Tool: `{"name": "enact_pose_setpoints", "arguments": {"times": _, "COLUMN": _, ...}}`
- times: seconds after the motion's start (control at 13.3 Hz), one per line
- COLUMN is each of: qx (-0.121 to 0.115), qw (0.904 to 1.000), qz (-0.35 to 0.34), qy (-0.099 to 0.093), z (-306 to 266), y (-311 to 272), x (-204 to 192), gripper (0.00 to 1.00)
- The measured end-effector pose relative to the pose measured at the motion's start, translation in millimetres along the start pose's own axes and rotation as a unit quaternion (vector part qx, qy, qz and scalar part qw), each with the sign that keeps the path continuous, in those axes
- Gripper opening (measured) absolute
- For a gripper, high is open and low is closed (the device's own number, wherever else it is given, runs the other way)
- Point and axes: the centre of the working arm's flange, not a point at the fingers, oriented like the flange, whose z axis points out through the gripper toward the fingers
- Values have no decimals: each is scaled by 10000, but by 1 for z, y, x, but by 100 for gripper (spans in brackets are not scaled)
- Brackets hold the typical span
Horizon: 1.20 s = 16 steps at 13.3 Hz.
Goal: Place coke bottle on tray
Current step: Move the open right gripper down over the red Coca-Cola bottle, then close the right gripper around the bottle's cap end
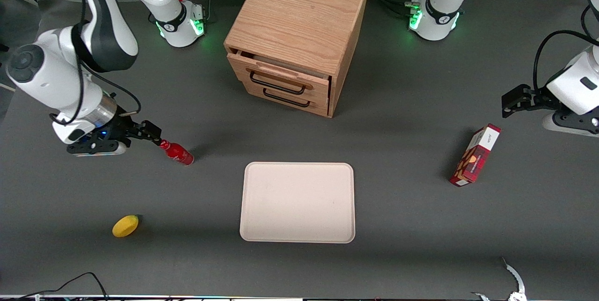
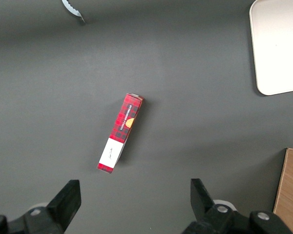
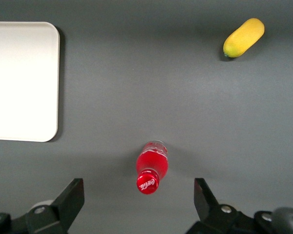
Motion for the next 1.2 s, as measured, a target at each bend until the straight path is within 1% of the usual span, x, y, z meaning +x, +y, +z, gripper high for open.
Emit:
{"name": "enact_pose_setpoints", "arguments": {"times": 0.23, "qx": -154, "qw": 9998, "qz": -136, "qy": 68, "z": 26, "y": 3, "x": -13, "gripper": 100}}
{"name": "enact_pose_setpoints", "arguments": {"times": 0.3, "qx": -168, "qw": 9997, "qz": -155, "qy": 96, "z": 34, "y": 4, "x": -17, "gripper": 100}}
{"name": "enact_pose_setpoints", "arguments": {"times": 0.68, "qx": -152, "qw": 9996, "qz": -173, "qy": 184, "z": 66, "y": 6, "x": -31, "gripper": 100}}
{"name": "enact_pose_setpoints", "arguments": {"times": 0.98, "qx": -149, "qw": 9996, "qz": -175, "qy": 178, "z": 77, "y": 8, "x": -38, "gripper": 100}}
{"name": "enact_pose_setpoints", "arguments": {"times": 1.2, "qx": -148, "qw": 9996, "qz": -176, "qy": 151, "z": 82, "y": 8, "x": -40, "gripper": 97}}
